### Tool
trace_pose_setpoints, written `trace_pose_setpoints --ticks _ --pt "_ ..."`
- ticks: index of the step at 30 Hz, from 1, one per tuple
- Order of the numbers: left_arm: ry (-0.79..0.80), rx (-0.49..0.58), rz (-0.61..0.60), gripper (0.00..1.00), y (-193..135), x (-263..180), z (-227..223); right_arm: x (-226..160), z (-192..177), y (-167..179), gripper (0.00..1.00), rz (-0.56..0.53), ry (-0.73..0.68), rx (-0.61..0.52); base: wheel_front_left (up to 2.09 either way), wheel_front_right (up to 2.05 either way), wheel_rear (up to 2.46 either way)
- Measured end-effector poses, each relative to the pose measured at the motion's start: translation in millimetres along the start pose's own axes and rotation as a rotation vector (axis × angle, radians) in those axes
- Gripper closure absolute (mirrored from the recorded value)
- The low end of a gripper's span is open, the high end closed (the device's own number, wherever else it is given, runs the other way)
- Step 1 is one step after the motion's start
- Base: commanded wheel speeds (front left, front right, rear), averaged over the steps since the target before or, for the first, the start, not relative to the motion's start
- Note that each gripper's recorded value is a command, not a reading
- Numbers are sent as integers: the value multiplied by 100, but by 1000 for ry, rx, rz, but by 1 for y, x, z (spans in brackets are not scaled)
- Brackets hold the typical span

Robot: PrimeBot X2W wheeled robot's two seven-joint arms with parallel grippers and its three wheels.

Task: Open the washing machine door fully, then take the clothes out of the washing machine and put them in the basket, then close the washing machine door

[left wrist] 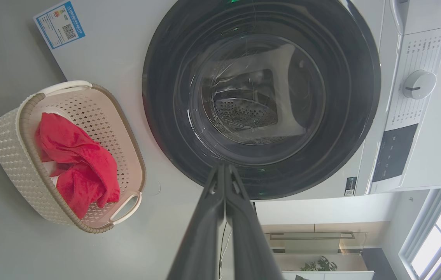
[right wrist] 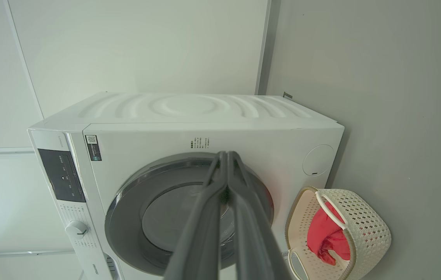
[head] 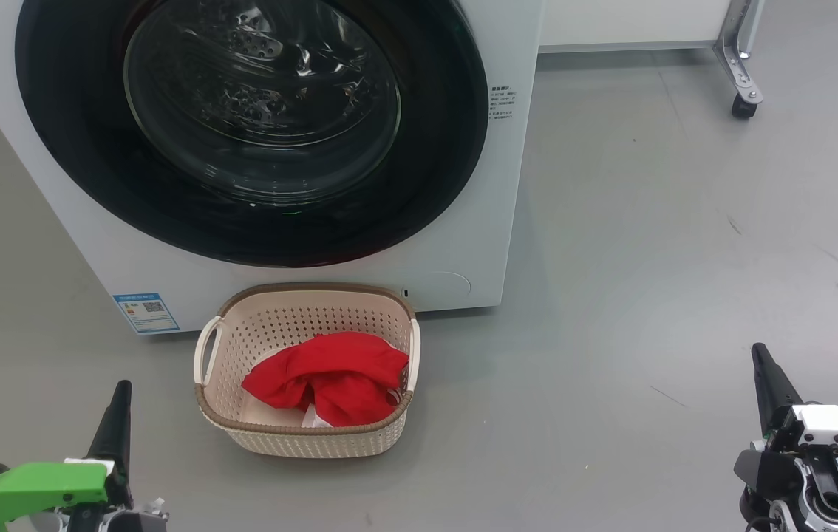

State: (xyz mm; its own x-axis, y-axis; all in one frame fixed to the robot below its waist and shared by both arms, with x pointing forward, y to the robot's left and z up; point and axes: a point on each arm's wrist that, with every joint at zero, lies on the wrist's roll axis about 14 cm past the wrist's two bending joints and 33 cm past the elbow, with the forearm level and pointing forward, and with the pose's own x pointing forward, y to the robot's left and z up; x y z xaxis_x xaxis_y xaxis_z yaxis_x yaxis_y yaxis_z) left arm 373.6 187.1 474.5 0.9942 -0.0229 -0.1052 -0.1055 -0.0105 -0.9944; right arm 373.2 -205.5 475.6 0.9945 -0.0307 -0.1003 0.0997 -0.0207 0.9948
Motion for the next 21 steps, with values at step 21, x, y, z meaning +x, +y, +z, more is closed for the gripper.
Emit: trace_pose_setpoints --ticks 21 --pt "3 -3 -2 100 0 0 -1 0 0 0 100 1 -1 1 0 0 0"
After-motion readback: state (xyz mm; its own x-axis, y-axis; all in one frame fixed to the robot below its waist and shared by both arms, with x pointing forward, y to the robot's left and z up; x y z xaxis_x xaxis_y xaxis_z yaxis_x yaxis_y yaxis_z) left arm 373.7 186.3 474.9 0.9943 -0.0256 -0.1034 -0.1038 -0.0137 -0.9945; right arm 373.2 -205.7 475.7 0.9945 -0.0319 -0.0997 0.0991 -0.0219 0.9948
